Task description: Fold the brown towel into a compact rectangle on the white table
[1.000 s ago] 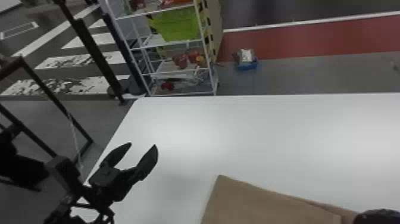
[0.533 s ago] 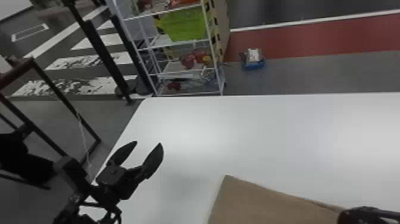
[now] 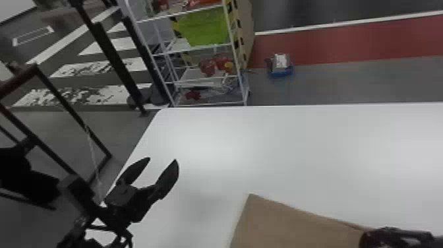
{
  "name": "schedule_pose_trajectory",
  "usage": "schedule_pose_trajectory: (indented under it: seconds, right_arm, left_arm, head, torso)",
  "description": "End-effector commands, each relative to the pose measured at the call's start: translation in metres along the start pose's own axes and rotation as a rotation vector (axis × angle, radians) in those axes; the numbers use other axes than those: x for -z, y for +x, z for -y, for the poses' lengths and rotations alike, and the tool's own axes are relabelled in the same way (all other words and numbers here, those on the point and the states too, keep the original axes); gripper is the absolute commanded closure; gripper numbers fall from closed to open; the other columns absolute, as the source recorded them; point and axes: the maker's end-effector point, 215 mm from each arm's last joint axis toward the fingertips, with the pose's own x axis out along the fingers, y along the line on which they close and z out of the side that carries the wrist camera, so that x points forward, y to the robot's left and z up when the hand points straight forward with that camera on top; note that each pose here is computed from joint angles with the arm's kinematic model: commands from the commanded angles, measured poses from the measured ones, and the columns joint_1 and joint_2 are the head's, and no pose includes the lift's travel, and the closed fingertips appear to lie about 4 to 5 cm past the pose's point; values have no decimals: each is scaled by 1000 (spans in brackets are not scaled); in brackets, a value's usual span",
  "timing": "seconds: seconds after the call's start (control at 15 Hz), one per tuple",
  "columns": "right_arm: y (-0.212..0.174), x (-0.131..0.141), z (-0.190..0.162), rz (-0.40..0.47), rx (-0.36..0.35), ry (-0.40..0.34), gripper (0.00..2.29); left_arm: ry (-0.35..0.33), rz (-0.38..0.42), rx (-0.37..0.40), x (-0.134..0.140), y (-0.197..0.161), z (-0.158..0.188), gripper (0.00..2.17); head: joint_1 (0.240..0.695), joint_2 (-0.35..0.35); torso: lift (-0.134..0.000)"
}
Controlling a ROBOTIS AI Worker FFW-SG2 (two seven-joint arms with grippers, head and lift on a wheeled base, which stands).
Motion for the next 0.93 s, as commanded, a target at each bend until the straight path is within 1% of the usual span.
schedule_pose_trajectory:
  seconds: [0.0, 0.07, 0.2, 0.33, 0.87]
  right_arm:
    - [-1, -1, 2, 6, 2, 18, 343]
    - [-2, -3, 3, 14, 6, 26, 343]
    - [-6, -11, 4, 21, 16, 9, 343]
    - [-5, -14, 0, 25, 11, 3, 343]
    - [-9, -6, -9, 4, -3, -3, 343]
  left_arm:
    - [-5, 0, -5, 1, -2, -2, 22]
    - [-5, 0, -4, 1, -1, -2, 22]
    - [-6, 2, -5, 0, -2, -3, 22]
    - [-11, 3, -3, 1, -3, -4, 22]
    - [-14, 0, -9, 3, -4, -7, 22]
  head:
    - [695, 350]
    - [695, 350]
    - [695, 350]
    - [695, 350]
    - [695, 350]
  torso:
    - [-123]
    - [-123]
    - [-123]
    - [-123]
    - [-123]
